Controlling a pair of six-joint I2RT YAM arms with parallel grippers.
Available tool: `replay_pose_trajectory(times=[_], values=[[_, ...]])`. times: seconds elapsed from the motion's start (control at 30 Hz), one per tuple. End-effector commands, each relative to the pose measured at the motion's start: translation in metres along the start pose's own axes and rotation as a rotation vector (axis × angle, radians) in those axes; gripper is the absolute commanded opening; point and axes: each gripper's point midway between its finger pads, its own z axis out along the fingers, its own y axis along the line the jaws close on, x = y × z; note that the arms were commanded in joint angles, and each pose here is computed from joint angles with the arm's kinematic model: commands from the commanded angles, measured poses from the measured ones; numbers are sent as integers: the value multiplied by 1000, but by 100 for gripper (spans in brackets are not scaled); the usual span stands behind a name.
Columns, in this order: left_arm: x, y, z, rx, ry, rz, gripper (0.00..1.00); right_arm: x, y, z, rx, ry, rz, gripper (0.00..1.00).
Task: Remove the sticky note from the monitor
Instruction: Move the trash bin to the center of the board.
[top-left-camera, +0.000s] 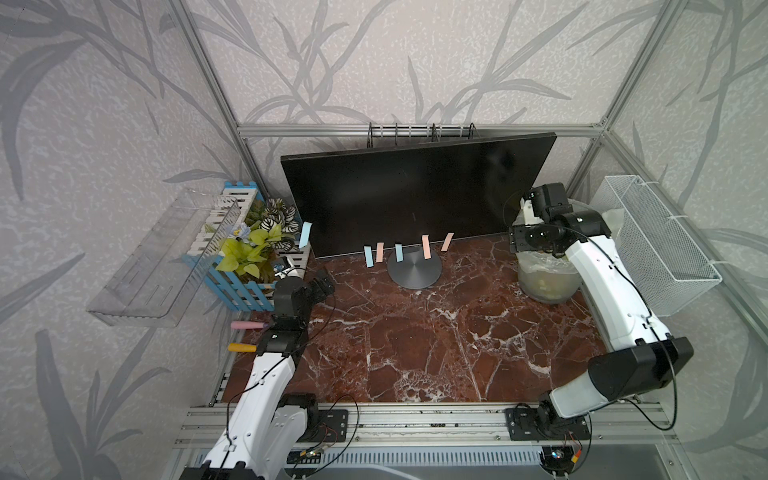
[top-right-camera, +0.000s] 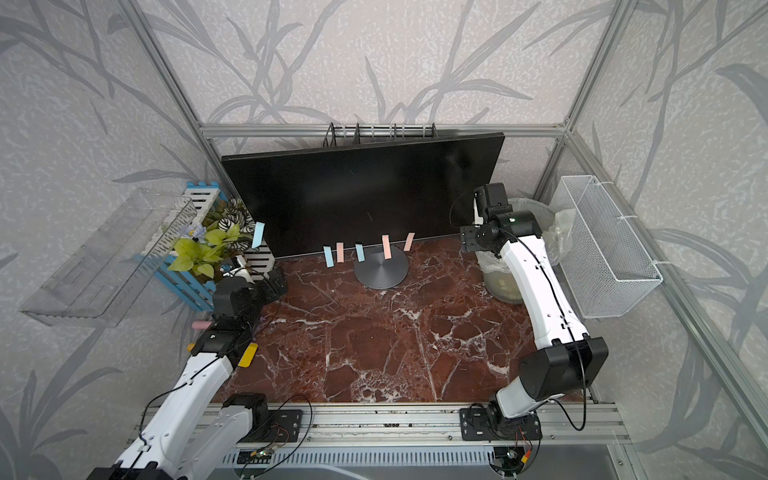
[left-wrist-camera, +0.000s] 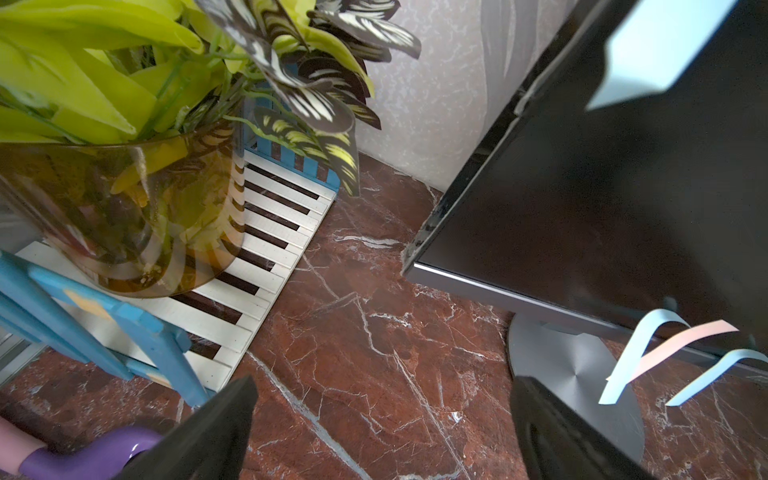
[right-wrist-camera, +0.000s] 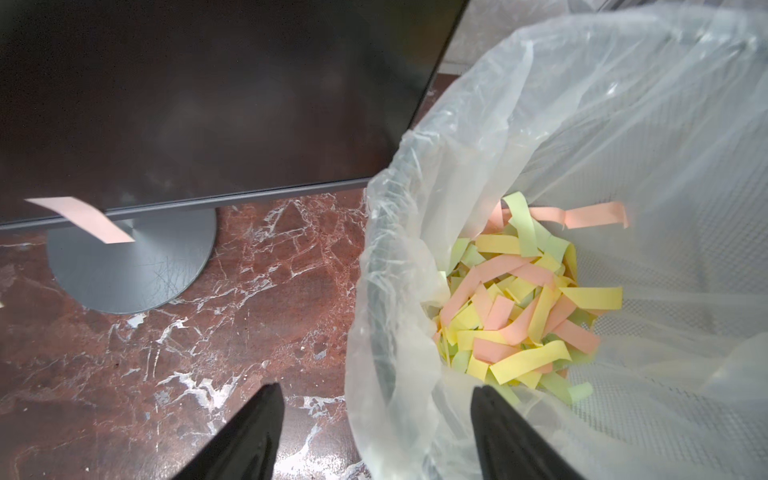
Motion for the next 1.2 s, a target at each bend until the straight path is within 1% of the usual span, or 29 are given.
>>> replay_pose_trajectory(times=[0.0, 0.17, 0.27, 0.47, 0.57, 0.7, 0.9, 1.03, 1.17], values=[[-14, -8, -5, 29, -41, -3, 100, 3, -6, 5, 31, 30, -15, 68], [-14, -8, -6, 34, -46, -4, 100, 12, -6, 22, 48, 92, -21, 49], [-15, -8, -6, 34, -49, -6, 100, 19, -8, 25, 58, 117, -31, 37], [-17, -10, -7, 41, -58, -16, 100, 33, -11, 18, 66, 139, -34, 14], [-18, -11, -7, 45, -61, -20, 100, 40, -14, 8, 71, 143, -29, 6], [-20, -12, -8, 49, -66, -23, 100, 48, -15, -6, 63, 146, -19, 0], [-25, -14, -11, 54, -72, -27, 100, 56, 7, -35, -51, 123, -17, 0], [-30, -17, -13, 62, -72, -22, 100, 67, 37, -56, -108, 129, -95, 0], [-36, -22, -16, 81, -75, -18, 100, 83, 65, -66, -123, 150, -187, 0]])
